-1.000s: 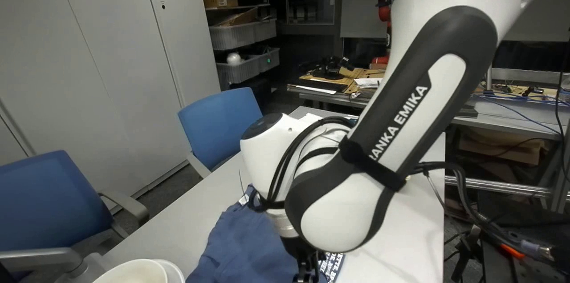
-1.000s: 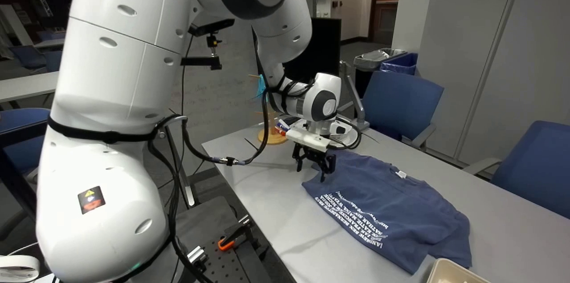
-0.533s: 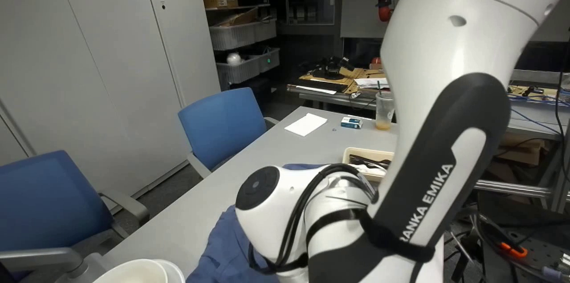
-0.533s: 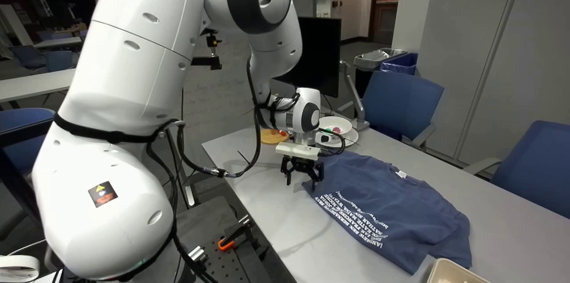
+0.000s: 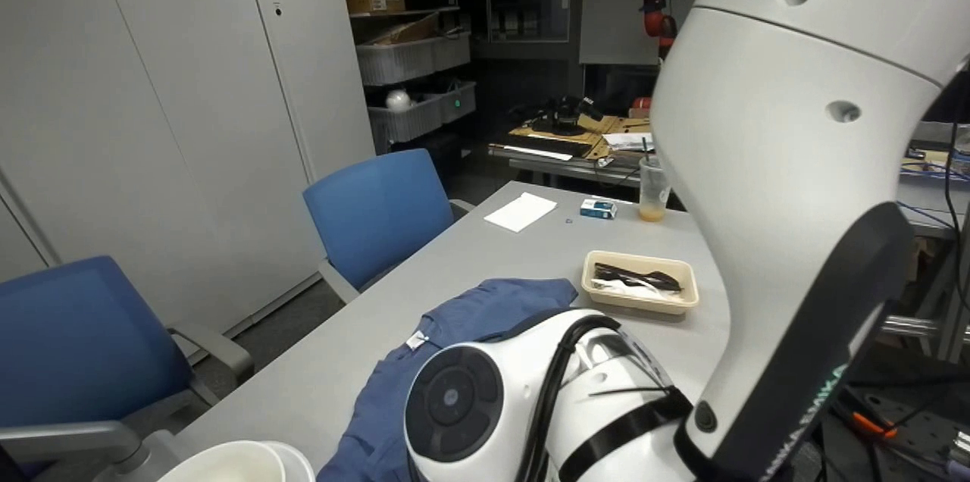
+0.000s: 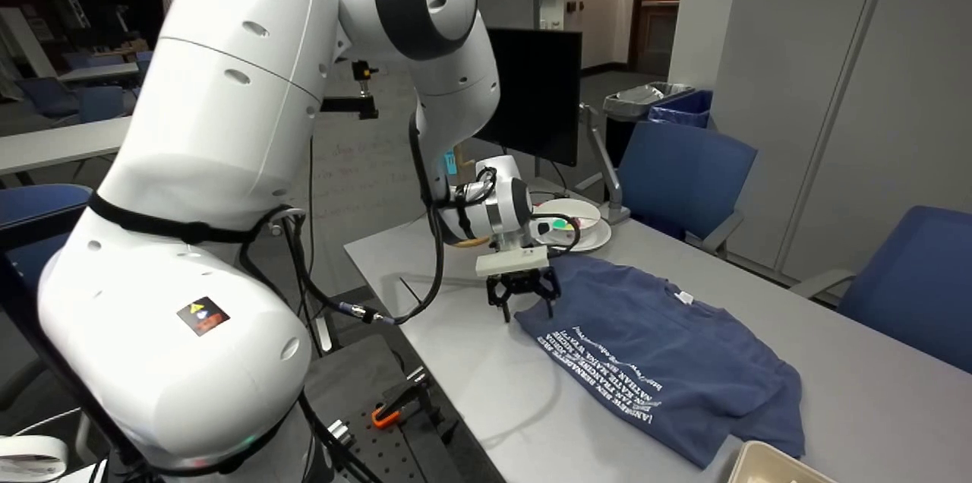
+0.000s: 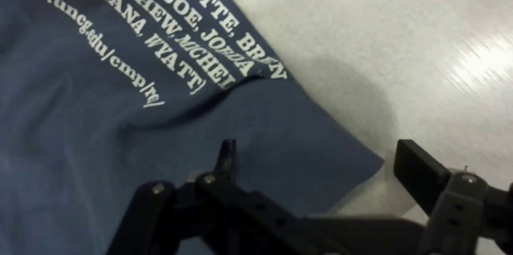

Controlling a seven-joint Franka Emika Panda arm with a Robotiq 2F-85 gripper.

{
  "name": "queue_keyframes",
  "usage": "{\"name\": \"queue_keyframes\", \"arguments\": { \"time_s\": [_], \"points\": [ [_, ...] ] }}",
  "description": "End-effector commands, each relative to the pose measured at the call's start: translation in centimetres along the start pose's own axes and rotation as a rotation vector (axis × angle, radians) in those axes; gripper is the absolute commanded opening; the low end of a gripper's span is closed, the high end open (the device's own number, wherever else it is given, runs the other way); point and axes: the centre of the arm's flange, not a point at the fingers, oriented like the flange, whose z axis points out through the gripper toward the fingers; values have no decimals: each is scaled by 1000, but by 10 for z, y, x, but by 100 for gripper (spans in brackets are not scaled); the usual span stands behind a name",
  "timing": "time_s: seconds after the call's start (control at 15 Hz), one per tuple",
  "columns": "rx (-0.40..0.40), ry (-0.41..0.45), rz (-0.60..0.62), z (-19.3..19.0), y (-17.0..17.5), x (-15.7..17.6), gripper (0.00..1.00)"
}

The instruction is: Fold the t-shirt from bottom to top then left to right

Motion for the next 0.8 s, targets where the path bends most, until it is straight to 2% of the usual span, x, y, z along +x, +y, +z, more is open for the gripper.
{"name": "queue_keyframes", "arguments": {
  "time_s": [0.0, 0.07, 0.6, 0.73],
  "points": [
    [-72, 39, -17, 3, -2, 2, 93],
    [-80, 42, -18, 3, -1, 3, 76],
    [-121, 37, -1, 4, -1, 4, 13],
    [-104, 37, 2, -1, -2, 6, 1]
  ]
}}
